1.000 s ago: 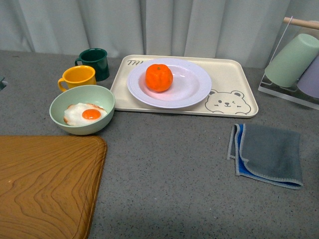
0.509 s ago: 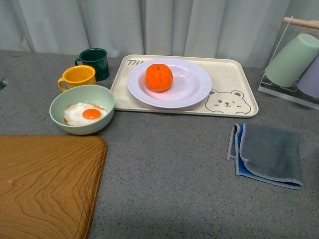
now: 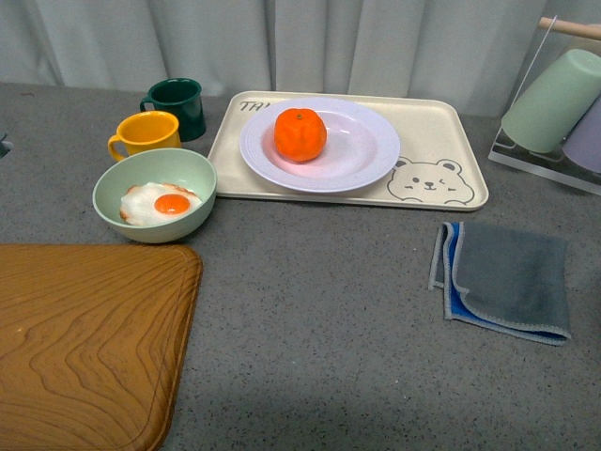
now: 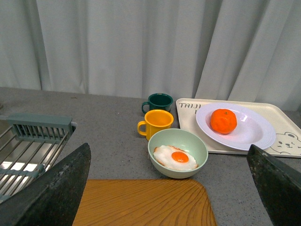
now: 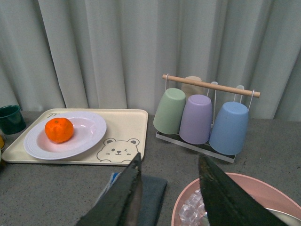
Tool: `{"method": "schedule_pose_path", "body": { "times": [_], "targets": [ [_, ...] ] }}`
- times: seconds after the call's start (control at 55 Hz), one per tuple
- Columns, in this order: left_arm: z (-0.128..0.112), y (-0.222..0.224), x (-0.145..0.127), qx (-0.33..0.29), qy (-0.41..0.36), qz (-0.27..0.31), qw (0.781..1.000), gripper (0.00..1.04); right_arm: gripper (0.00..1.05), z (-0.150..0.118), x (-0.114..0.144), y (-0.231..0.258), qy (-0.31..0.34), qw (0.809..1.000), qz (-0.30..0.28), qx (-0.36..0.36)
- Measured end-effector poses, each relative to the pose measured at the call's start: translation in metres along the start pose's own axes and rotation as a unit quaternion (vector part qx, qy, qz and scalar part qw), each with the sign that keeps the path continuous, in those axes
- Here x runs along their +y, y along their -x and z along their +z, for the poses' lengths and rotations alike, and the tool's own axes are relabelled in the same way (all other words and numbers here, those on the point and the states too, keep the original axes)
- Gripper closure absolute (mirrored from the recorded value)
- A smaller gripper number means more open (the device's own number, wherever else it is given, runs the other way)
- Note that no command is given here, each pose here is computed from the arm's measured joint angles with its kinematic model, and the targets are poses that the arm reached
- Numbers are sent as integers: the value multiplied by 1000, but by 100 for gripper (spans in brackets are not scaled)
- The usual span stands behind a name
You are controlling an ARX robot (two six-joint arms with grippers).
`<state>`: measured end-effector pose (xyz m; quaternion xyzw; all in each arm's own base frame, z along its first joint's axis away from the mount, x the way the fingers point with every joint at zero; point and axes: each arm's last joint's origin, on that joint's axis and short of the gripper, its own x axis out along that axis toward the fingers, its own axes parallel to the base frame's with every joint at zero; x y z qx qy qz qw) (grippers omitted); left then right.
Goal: Place orange and plate with both arms
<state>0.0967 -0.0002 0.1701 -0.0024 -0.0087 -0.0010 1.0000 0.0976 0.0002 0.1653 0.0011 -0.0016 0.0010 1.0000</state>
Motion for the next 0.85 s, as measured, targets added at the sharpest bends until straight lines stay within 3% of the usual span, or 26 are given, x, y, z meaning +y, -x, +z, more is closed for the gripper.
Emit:
{"method": "schedule_pose_path", "body": {
  "times": [0.327, 0.855],
  "targets": [
    [0, 0, 0, 0, 0, 0, 1000, 7, 8, 0, 0, 0, -1, 1000, 0, 0],
    [0, 0, 0, 0, 0, 0, 1000, 7, 9, 0, 0, 0, 0, 1000, 0, 0]
  ]
}}
